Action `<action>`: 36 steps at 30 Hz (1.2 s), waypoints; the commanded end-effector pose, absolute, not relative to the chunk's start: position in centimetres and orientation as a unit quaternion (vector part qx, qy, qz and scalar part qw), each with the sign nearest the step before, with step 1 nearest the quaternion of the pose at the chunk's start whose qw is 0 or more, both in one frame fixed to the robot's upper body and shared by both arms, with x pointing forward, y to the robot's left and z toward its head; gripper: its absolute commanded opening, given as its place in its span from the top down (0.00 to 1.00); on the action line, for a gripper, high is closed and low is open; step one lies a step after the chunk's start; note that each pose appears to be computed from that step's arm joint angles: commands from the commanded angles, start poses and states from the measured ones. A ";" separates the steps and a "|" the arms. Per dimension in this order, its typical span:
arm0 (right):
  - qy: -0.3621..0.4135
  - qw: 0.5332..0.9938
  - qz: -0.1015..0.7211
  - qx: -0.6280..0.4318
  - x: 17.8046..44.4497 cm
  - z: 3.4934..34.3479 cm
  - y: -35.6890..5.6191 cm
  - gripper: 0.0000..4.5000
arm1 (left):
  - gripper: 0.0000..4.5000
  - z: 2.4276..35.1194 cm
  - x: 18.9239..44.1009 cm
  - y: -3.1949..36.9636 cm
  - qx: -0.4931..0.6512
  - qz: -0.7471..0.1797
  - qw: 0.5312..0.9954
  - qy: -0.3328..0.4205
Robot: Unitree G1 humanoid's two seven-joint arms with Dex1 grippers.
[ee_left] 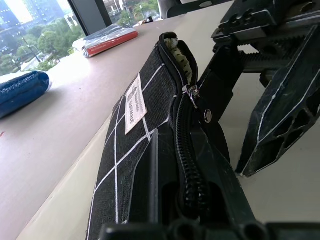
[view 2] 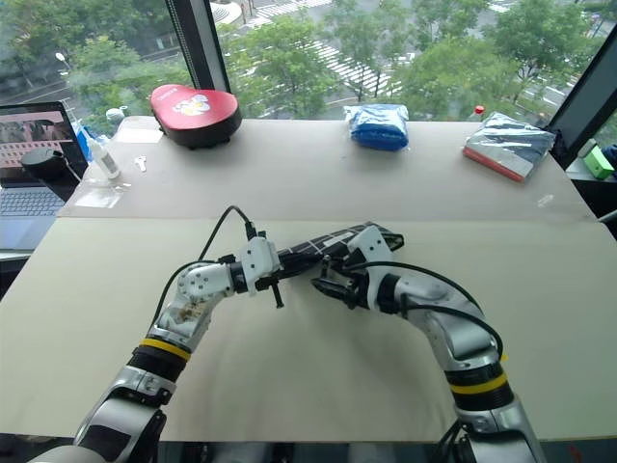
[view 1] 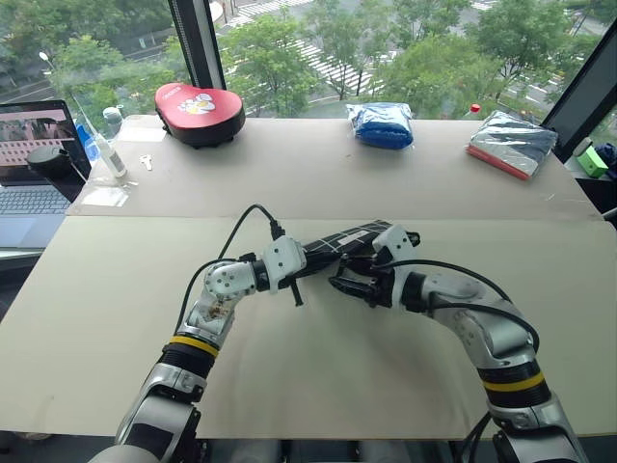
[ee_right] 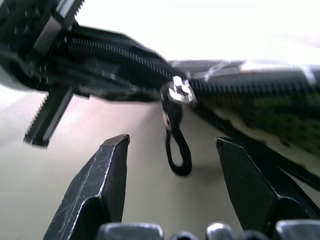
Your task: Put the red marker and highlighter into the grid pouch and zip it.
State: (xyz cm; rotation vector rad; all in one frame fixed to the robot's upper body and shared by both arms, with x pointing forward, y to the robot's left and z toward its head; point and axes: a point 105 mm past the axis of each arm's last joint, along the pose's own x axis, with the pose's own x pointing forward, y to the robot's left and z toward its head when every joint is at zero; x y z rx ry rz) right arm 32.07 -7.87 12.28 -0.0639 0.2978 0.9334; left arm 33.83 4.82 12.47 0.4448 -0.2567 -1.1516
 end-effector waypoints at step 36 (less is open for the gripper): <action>0.173 0.937 0.285 -0.106 32.1 15.0 -24.7 1.00 | 1.00 13.7 33.7 4.7 0.206 -0.532 0.808 -0.146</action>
